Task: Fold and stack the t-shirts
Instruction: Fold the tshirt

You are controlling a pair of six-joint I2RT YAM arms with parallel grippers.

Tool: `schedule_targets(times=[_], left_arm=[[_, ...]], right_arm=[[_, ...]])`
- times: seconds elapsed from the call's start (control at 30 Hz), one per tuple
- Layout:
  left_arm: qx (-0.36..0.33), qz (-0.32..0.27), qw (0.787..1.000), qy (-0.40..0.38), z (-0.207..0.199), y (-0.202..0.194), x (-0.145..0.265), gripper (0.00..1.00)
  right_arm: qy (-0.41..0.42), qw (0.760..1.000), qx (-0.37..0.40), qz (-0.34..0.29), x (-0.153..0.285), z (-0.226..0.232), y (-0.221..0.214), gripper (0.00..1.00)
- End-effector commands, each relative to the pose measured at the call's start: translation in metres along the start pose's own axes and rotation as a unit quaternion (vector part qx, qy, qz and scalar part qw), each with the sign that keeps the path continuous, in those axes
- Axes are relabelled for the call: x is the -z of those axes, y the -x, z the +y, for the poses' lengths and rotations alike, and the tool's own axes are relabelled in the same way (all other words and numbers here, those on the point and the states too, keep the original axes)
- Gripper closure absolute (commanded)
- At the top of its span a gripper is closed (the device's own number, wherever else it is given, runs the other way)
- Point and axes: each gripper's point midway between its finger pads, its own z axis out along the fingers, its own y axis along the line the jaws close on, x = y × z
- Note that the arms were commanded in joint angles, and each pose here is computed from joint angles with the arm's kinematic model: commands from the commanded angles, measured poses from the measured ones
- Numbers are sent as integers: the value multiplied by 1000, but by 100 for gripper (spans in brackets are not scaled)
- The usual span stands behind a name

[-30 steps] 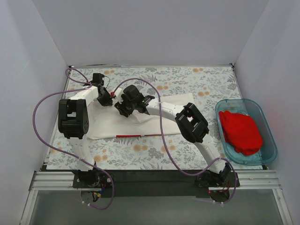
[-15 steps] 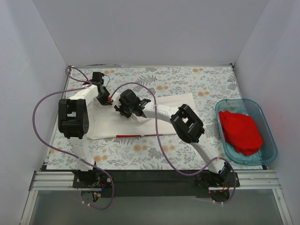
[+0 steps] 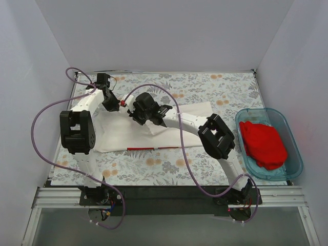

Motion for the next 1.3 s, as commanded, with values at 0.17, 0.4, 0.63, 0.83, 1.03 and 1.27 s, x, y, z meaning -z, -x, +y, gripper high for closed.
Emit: schedule_targets(times=[0.17,0.4,0.63,0.83,1.03,1.27], left_arm=[[17,-24,1000,7,20,5,50,100],[16,-10,1000,8,28,-10,64,100],[17,22,999,19,44,-38,56,100],[18,16,999,23,44,-34,66,100],[14,15,999,42,50,-33,74,100],[11,-1,999,52,50,-22,85,100]], right_arm=[[28,999,4,-38,30,15,13,99],[57,998,3,-41,37,29,2,99],[71,997,0,-34,36,35,-8,97],[66,997,2,-41,42,34,-1,97],[67,997,5,-47,51,35,2,97],[62,997,-4,-48,58,31,0,97]])
